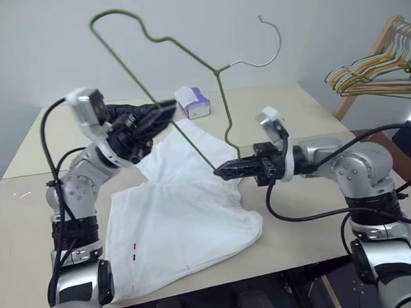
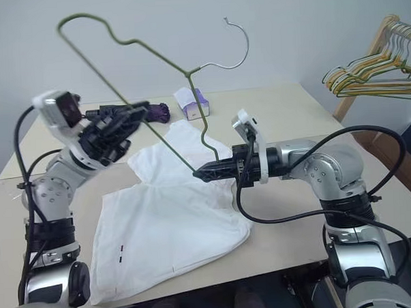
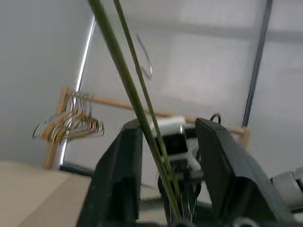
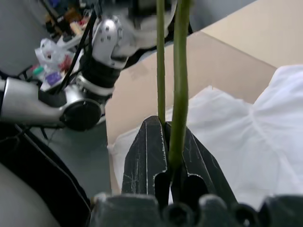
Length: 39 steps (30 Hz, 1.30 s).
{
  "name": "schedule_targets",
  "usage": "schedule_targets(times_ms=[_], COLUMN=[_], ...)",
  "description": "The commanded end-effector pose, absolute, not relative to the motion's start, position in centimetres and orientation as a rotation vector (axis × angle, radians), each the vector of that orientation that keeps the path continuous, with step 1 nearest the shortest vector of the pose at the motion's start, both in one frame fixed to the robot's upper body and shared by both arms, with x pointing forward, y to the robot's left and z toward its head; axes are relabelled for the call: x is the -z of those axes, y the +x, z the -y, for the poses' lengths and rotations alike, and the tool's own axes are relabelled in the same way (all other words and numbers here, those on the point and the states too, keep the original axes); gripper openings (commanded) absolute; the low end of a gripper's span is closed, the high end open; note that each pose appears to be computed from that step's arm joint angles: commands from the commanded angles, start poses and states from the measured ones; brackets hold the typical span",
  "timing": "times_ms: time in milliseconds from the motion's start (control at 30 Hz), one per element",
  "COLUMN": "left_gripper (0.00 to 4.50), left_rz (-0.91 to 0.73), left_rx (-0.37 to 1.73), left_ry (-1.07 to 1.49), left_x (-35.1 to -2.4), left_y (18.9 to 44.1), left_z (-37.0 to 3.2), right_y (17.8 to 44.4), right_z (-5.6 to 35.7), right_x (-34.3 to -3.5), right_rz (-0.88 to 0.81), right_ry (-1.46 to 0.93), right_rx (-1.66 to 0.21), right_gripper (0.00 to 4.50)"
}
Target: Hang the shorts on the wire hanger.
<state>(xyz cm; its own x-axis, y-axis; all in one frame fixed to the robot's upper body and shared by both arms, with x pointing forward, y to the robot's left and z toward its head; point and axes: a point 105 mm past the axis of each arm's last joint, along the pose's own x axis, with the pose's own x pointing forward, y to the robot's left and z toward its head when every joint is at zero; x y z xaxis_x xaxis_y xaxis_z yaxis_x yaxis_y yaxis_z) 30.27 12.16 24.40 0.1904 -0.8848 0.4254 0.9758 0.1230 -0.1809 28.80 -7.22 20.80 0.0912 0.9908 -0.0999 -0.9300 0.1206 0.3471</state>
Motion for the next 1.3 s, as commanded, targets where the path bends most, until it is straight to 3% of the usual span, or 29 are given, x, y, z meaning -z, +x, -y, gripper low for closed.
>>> schedule_targets(times_ms=[33, 167, 300, 433, 533, 733, 1067, 1300], left_gripper=[2.92, 4.21, 4.21, 4.21, 4.21, 4.21, 4.21, 4.21], left_rz=[0.056, -0.152, -0.219, -0.205, -0.197, -0.198, -0.201, -0.205], left_rx=[1.250, 1.083, 1.084, 1.157, 1.177, 1.185, 1.150, 1.125], left_ry=[-0.278, -0.004, 0.193, 0.287, 0.294, 0.316, 0.323, 0.330], left_x=[-21.3, -16.8, -15.5, -15.5, -15.7, -15.2, -14.9, -14.6], left_y=[31.3, 32.1, 30.9, 29.5, 29.2, 29.2, 28.8, 28.8], left_z=[-12.6, -15.0, -16.4, -16.0, -15.6, -14.8, -15.1, -15.5], right_y=[29.0, 27.5, 23.5, 19.2, 17.8, 17.5, 19.7, 20.9], right_z=[9.9, 14.6, 19.1, 23.1, 24.8, 26.8, 24.5, 24.4], right_x=[-22.1, -19.2, -14.0, -10.8, -10.0, -9.2, -6.9, -7.4], right_rz=[-0.298, -0.456, -0.760, -1.046, -1.127, -1.195, -1.218, -1.198], right_ry=[0.268, 0.298, 0.277, 0.459, 0.521, 0.513, 0.526, 0.549], right_rx=[-1.338, -1.156, -0.996, -0.905, -0.865, -0.823, -0.869, -0.884], right_gripper=[0.00, 0.00, 0.00, 0.00, 0.00, 0.00, 0.00, 0.00])
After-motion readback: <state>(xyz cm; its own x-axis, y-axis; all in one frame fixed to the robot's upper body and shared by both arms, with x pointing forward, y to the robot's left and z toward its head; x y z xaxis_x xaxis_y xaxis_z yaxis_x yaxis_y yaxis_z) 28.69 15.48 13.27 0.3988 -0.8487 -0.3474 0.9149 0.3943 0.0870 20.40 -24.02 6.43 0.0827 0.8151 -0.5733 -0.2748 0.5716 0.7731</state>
